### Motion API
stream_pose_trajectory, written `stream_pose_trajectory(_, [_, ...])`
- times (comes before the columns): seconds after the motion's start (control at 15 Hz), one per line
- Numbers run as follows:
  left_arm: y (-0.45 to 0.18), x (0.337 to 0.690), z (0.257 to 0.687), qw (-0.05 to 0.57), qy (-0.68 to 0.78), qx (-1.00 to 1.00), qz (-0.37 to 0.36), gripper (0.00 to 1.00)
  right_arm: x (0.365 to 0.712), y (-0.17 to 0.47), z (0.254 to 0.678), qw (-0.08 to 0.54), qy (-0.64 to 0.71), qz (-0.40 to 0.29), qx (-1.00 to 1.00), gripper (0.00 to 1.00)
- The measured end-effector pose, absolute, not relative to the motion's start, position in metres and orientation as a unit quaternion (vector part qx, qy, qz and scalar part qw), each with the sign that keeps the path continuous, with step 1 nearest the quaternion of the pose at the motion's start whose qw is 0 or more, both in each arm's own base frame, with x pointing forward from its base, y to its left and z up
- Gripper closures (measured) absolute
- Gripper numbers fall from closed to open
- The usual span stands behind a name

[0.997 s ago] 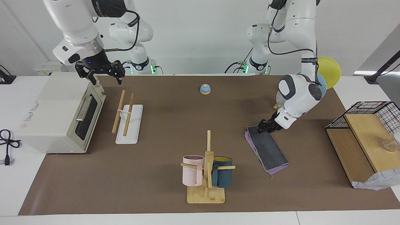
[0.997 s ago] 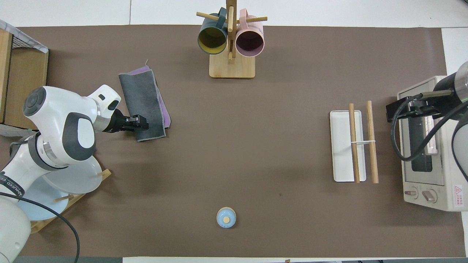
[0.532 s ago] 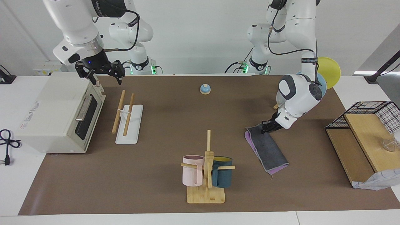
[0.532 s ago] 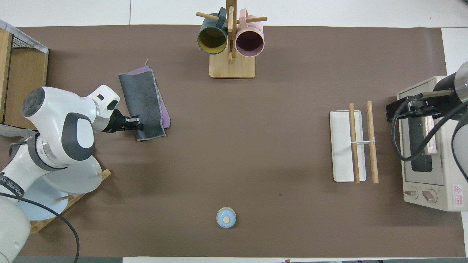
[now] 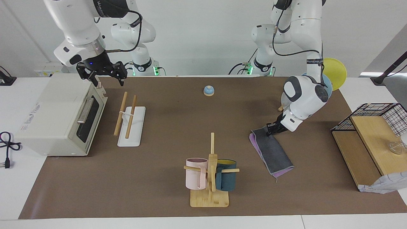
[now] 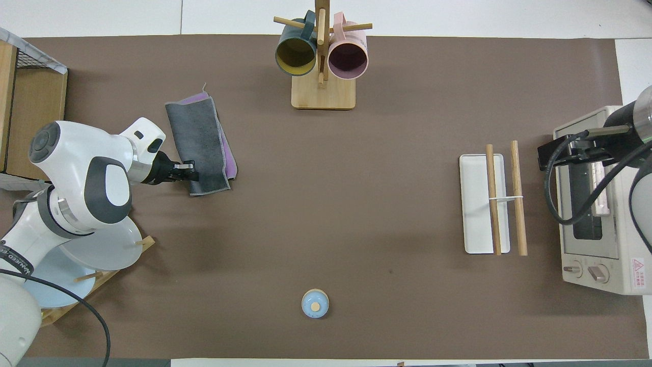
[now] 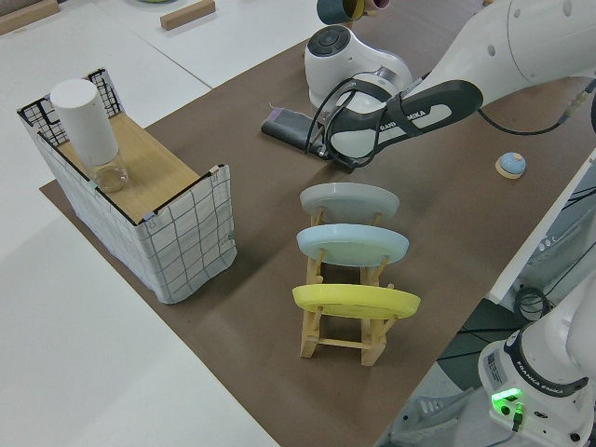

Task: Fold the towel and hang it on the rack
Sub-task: 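Lift the towel with the left gripper while the right gripper approaches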

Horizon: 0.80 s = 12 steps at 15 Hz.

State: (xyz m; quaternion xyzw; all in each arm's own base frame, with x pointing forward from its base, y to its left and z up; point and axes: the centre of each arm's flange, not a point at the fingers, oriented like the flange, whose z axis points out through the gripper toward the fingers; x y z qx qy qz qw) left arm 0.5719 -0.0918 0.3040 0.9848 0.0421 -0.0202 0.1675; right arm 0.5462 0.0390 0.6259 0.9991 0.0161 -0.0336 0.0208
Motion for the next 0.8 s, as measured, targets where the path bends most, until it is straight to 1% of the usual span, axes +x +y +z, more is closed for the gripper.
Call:
stream_pose_trajectory(0.13, [-0.097, 0.581, 0.327, 0.176, 0.092, 0.980, -0.035, 0.98, 0.545, 0.039, 0.625, 0.021, 0.016, -0.037, 0.999, 0.00])
stream_pose_trajectory(0.4, [-0.108, 0.598, 0.393, 0.189, 0.201, 0.960, -0.057, 0.98, 0.544, 0.040, 0.619, 0.022, 0.018, -0.047, 0.999, 0.00])
stream_pose_trajectory(0.66, [-0.123, 0.596, 0.443, 0.190, 0.344, 0.916, -0.077, 0.98, 0.543, 0.041, 0.613, 0.019, 0.018, -0.053, 0.998, 0.00])
stream_pose_trajectory(0.8, [-0.139, 0.590, 0.471, 0.192, 0.402, 0.891, -0.087, 0.98, 0.542, 0.044, 0.612, 0.001, 0.016, -0.056, 0.998, 0.00])
